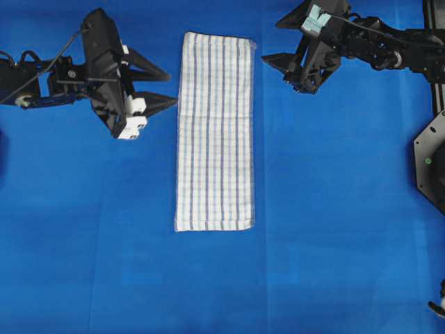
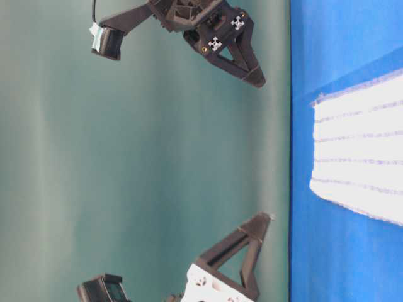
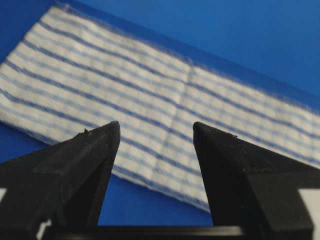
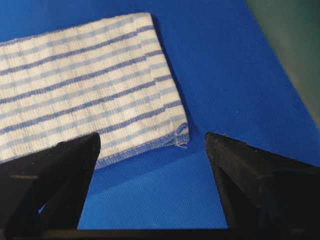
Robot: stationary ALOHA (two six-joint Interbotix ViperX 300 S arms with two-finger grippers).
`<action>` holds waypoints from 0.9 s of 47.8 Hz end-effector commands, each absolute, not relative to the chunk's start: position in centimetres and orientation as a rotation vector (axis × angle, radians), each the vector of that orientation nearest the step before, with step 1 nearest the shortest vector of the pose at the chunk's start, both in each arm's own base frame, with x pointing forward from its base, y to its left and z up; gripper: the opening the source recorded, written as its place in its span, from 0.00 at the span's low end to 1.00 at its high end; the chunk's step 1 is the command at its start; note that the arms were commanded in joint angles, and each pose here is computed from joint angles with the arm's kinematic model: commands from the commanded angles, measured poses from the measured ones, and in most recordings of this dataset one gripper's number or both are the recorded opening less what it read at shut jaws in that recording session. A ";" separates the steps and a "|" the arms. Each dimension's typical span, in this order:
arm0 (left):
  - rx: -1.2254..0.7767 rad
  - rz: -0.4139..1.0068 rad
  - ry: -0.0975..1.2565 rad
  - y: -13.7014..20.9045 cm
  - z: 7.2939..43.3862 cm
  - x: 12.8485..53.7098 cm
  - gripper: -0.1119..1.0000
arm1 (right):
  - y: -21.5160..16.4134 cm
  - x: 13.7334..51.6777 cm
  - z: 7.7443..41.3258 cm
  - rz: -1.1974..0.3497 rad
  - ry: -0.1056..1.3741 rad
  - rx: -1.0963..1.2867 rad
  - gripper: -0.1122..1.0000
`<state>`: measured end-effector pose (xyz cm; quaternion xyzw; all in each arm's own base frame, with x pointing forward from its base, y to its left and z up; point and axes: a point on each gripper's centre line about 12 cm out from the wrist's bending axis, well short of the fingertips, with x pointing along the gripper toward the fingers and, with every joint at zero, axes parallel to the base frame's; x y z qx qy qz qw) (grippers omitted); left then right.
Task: Fold the blue towel.
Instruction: 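Move both grippers to the top corners of the vertical strip, then grasp the strip's top corners with both grippers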
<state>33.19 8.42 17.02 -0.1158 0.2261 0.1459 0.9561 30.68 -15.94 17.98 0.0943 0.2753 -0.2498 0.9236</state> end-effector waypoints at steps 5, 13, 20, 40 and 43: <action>-0.203 0.354 0.419 11.5 17.9 34.8 0.58 | -17.6 31.5 18.2 -0.548 0.543 0.192 0.90; -0.171 0.413 0.465 14.7 16.1 35.5 0.58 | -19.0 32.6 16.8 -0.572 0.561 0.196 0.90; -0.189 0.466 0.512 17.2 13.6 35.9 0.58 | -19.7 33.7 15.2 -0.584 0.579 0.198 0.90; -0.210 0.520 0.551 20.0 8.9 36.6 0.58 | -21.2 34.9 10.9 -0.622 0.639 0.224 0.89; -0.212 0.525 0.557 20.2 8.5 36.5 0.58 | -21.3 34.9 10.4 -0.628 0.642 0.228 0.89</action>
